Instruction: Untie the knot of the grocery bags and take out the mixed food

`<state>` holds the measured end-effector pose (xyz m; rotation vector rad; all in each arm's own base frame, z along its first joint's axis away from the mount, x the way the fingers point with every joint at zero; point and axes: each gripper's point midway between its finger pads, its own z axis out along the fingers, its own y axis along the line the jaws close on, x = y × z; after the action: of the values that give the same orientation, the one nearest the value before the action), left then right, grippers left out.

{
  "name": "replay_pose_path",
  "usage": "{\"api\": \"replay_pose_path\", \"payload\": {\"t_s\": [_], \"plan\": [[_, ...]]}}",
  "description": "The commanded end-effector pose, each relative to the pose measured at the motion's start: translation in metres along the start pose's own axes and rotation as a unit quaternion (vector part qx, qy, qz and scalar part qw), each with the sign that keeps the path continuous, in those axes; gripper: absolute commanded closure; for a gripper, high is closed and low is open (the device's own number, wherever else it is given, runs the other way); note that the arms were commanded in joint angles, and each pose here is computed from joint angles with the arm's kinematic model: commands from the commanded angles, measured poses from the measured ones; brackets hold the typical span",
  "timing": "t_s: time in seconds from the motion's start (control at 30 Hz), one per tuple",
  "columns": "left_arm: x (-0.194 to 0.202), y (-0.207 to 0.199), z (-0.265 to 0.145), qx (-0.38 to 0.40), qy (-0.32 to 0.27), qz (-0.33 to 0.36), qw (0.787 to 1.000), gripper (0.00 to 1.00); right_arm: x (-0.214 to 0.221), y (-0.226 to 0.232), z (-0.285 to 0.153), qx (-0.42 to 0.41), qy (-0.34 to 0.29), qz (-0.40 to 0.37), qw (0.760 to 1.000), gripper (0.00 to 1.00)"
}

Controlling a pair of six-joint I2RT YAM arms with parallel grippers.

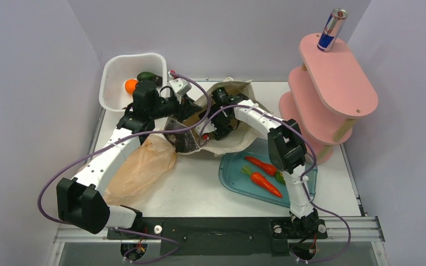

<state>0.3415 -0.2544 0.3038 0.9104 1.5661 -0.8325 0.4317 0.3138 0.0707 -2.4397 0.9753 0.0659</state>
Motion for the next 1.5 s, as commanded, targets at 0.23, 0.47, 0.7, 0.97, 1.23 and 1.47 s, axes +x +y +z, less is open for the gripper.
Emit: {"api": "replay_pose_path", "payload": {"t_s": [0.23, 0.47, 0.7, 0.97, 1.23, 1.47], "plan": [[-0.074, -0.026, -0.011, 0.051, -0.098, 0.090, 0.990, 1.00, 0.021, 0.016, 0.030, -0.052, 0.069, 0.030, 0.996, 0.33], [-0.070, -0.027, -0.011, 0.053, -0.094, 0.092, 0.990, 1.00, 0.017, 0.029, 0.045, -0.068, 0.053, 0.047, 0.995, 0.27], [-0.068, -0.027, -0.013, 0.048, -0.089, 0.096, 0.990, 1.00, 0.012, 0.024, 0.055, -0.062, 0.049, 0.033, 0.996, 0.54], [-0.078, 0.006, -0.018, 0.002, -0.117, 0.019, 0.993, 1.00, -0.011, -0.002, 0.023, 0.015, 0.020, 0.024, 0.999, 1.00], [-0.065, 0.032, -0.014, -0.055, -0.116, 0.010, 0.992, 1.00, -0.044, -0.056, -0.043, 0.160, -0.039, 0.073, 0.984, 1.00], [-0.061, 0.052, -0.011, -0.098, -0.110, 0.005, 0.989, 1.00, -0.065, -0.082, -0.081, 0.254, -0.086, 0.085, 0.960, 1.00]]}}
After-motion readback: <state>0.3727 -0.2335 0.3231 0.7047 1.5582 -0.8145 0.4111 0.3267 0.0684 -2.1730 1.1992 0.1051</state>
